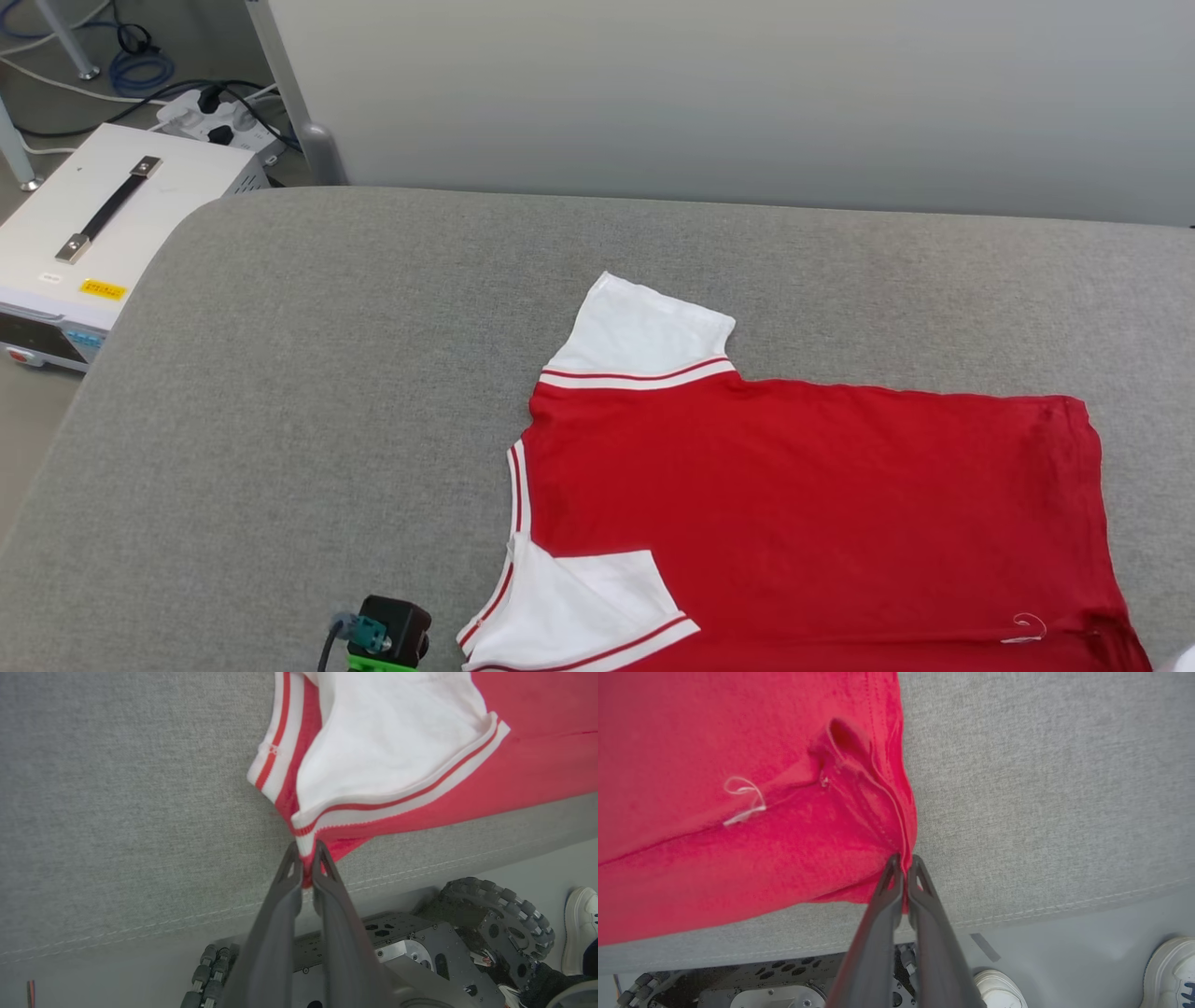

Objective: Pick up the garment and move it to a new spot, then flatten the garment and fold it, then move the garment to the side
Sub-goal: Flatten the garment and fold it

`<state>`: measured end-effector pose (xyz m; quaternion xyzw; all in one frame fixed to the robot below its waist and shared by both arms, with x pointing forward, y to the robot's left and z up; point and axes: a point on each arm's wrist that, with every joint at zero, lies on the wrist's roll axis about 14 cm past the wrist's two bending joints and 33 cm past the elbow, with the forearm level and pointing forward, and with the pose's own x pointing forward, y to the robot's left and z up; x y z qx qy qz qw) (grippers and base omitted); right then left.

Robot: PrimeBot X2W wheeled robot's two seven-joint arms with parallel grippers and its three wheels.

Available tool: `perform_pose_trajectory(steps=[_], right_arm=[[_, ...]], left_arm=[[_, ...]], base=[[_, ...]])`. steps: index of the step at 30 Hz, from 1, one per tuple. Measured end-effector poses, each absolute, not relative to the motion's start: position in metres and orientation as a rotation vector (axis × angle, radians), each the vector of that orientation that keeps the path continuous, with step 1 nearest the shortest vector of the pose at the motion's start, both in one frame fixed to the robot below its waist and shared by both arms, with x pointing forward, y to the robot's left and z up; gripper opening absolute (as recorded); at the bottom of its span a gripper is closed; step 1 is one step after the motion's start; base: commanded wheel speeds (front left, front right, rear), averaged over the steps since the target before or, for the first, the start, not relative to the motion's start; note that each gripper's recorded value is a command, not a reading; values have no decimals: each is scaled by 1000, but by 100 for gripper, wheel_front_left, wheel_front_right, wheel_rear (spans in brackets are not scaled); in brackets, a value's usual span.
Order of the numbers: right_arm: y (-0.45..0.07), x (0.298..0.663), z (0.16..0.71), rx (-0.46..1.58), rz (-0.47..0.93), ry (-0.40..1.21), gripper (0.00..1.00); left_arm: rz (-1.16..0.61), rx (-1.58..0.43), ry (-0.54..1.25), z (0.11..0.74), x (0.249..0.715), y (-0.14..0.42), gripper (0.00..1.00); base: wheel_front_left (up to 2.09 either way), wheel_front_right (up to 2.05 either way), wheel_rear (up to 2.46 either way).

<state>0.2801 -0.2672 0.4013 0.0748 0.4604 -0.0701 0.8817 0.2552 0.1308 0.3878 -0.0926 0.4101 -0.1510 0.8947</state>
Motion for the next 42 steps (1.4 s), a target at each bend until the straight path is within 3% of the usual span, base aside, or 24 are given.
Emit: perform_pose_trajectory(steps=[1, 10, 20, 28, 42], right_arm=[[-268, 281, 402, 155, -150, 949, 100], [-275, 301, 426, 132, -149, 766, 100], [-264, 348, 514, 110, -73, 277, 100], [-240, 354, 559, 91, 24, -18, 100], [-219, 344, 549, 156, 44, -102, 100]], left_arm=[[-313, -188, 848, 387, 255, 131, 100], [-282, -179, 698, 405, 274, 139, 100], [-264, -170, 190, 491, 326, 141, 100], [-218, -200, -4, 524, 338, 146, 100], [-165, -244, -112, 534, 343, 150, 100]], base=[[0, 0, 0], [0, 0, 0], [0, 0, 0], [0, 0, 0], [0, 0, 0]])
